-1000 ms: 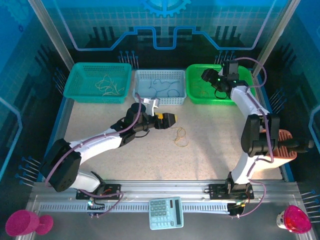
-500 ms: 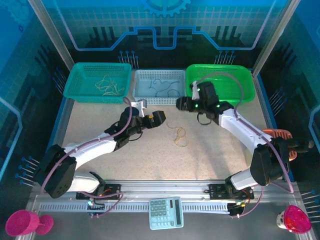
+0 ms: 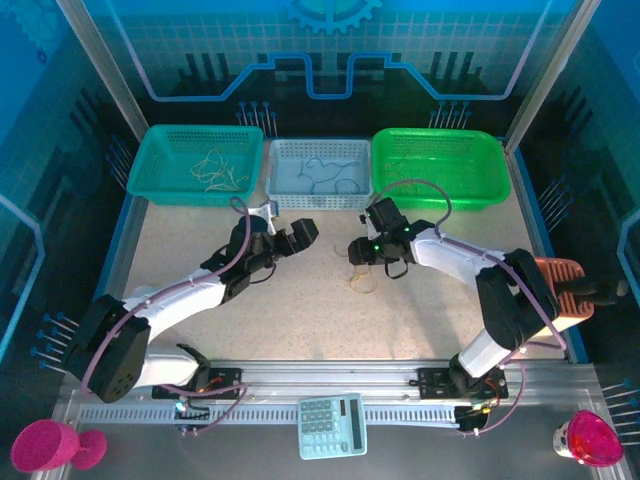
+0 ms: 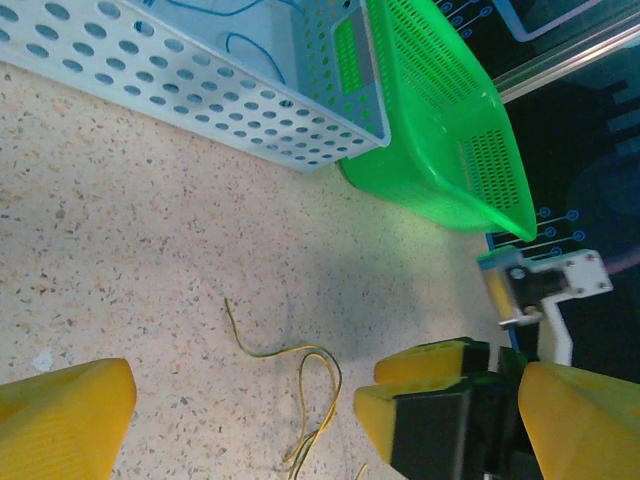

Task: Untangle the cables

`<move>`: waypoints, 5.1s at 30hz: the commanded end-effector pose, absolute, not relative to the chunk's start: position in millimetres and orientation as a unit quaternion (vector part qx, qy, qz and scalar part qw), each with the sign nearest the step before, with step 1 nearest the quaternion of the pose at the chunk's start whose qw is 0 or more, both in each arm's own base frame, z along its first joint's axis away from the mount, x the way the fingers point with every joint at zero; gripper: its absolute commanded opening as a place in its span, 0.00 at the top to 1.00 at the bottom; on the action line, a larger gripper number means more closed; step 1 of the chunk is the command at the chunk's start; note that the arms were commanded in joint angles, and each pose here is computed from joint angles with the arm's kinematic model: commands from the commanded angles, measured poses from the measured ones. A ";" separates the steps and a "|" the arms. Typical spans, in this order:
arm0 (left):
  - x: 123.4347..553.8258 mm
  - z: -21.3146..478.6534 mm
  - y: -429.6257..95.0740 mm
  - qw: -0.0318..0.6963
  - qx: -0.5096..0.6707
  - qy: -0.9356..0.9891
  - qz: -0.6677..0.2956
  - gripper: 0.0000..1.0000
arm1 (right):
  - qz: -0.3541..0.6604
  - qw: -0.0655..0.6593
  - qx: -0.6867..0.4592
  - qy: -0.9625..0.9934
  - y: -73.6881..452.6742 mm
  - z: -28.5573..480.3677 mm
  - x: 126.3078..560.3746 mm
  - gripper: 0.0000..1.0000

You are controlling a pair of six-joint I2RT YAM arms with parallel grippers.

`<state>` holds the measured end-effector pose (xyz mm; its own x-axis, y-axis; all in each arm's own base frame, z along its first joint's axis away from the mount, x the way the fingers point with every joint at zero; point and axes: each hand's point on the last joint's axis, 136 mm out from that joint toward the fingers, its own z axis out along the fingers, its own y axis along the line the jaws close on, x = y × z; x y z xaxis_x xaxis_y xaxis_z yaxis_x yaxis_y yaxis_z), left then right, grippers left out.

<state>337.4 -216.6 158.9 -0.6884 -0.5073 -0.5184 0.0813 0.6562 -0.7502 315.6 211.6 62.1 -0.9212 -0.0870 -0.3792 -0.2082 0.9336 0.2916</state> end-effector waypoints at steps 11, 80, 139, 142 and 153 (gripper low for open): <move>339.0 156.1 -225.0 0.355 -0.127 0.830 -0.411 0.01 | 0.166 0.156 -0.062 0.972 223.9 30.4 323.8 0.60; 375.2 232.5 -295.8 0.317 -0.177 0.671 -0.647 1.00 | 0.297 0.253 -0.043 0.920 229.0 142.7 322.9 1.00; 352.7 303.3 -269.5 0.412 -0.091 0.703 -0.573 0.01 | 0.162 0.381 0.138 0.900 90.5 215.0 499.1 1.00; 347.7 294.7 -265.1 0.410 -0.087 0.720 -0.553 0.01 | 0.127 0.381 0.164 0.901 72.5 212.2 516.9 1.00; 341.5 261.4 -262.5 0.394 -0.085 0.757 -0.514 0.01 | 0.048 0.325 0.242 0.913 21.4 154.3 533.6 0.73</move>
